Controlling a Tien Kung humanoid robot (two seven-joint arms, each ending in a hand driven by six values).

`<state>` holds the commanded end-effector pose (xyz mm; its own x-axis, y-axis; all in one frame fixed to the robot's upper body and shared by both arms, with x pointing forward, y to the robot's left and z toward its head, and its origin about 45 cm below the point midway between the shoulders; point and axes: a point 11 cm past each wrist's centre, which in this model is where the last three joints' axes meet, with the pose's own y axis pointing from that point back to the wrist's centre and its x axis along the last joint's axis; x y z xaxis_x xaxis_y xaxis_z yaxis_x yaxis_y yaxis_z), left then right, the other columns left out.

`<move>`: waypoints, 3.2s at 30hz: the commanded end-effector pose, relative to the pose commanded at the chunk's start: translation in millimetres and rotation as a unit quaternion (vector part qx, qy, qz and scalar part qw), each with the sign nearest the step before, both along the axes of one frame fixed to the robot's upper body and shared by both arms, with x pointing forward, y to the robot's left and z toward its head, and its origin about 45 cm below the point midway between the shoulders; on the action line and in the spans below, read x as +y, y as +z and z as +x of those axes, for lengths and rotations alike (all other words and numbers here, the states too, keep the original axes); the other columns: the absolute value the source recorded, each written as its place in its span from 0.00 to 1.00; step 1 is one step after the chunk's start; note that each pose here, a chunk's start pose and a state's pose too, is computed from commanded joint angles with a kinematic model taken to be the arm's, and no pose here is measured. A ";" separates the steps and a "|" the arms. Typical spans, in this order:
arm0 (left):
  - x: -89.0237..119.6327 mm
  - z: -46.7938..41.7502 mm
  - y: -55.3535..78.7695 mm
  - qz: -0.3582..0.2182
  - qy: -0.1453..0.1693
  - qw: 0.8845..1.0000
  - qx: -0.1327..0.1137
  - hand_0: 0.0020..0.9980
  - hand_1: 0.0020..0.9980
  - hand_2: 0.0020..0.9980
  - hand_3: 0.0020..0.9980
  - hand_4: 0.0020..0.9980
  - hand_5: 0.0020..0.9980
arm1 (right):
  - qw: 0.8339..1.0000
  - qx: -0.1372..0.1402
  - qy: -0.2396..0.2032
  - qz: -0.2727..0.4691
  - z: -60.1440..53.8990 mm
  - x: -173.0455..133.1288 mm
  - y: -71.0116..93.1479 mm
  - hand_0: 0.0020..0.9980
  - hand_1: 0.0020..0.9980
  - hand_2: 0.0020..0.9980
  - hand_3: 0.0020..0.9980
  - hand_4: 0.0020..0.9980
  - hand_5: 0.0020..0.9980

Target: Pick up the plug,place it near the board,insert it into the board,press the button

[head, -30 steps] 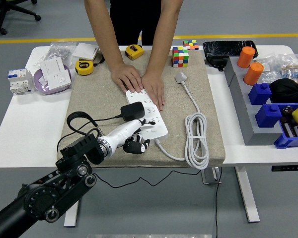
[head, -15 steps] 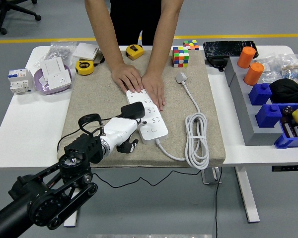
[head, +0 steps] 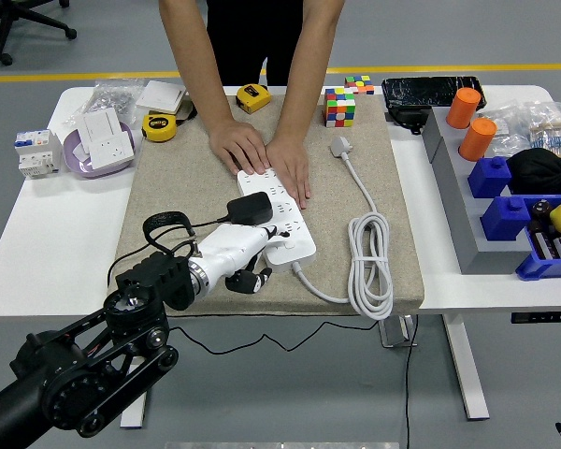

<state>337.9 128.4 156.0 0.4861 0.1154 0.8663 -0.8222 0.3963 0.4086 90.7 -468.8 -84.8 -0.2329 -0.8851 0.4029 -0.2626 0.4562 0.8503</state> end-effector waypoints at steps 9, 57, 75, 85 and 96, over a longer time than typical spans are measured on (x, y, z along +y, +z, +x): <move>-5.2 -5.5 -10.9 0.008 -0.003 1.000 0.018 0.12 0.04 0.17 0.89 0.57 0.00 | 1.000 0.001 0.000 0.000 -0.5 0.3 -0.2 0.76 0.77 0.75 0.80 1.00 0.94; -4.9 -5.3 -25.9 0.026 0.006 1.000 0.014 0.12 0.04 0.17 0.88 0.55 0.00 | 1.000 0.001 -0.002 0.002 -2.2 1.8 -1.3 0.76 0.77 0.75 0.80 1.00 0.94; -13.1 -12.5 51.4 -0.316 0.016 0.947 0.051 0.15 0.10 0.22 0.63 0.58 0.00 | 1.000 0.004 -0.003 0.005 -5.7 4.8 -3.3 0.76 0.77 0.75 0.80 1.00 0.94; 34.2 8.0 77.0 -0.568 0.091 0.817 0.044 0.47 0.64 0.62 0.65 0.85 0.07 | 1.000 0.006 0.000 0.008 -6.4 8.0 -4.8 0.76 0.77 0.75 0.80 1.00 0.94; 95.5 20.8 80.2 -0.743 0.176 0.643 0.058 0.92 0.97 0.94 0.95 1.00 0.73 | 1.000 0.007 0.000 0.007 -7.2 7.5 -4.7 0.76 0.77 0.75 0.80 1.00 0.94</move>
<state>358.7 223.9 236.2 0.2545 0.8947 -0.3671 -0.9661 0.2179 -0.1388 83.5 -461.4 -89.5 -0.2281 -0.8909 0.3927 -0.2512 0.4435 0.8603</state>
